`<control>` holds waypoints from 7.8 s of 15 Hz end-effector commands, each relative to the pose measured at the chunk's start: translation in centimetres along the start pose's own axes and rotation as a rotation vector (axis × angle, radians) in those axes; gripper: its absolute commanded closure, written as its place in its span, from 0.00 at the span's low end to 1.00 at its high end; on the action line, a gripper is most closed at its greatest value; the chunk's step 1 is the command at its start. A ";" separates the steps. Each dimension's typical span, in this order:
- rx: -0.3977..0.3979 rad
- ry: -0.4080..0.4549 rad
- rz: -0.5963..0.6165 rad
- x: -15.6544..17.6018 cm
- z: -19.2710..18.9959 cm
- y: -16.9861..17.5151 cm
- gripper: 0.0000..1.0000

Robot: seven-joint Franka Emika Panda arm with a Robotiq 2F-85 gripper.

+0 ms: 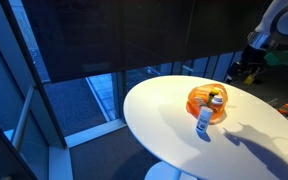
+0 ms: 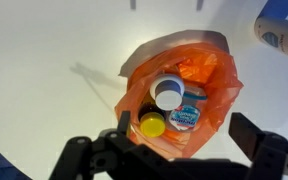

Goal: Remove the white container from the orange plastic bag and put it on the table

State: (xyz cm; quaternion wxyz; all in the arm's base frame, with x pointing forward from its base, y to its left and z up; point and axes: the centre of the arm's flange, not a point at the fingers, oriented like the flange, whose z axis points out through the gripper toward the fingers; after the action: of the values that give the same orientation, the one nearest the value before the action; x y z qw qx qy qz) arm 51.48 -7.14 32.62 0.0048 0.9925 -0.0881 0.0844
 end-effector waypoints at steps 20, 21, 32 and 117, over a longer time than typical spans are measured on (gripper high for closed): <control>0.025 -0.023 -0.039 2.5 8.6 0.2 0.00; 0.023 -0.018 -0.046 2.7 9.2 0.2 0.00; 0.024 0.018 -0.130 4.5 12.6 -0.9 0.00; 0.027 -0.076 -0.242 -5.9 3.8 -1.5 0.00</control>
State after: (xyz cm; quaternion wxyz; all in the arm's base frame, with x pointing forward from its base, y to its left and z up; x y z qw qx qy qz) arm 46.35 -4.03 24.72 -0.0096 0.9985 0.0303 0.0441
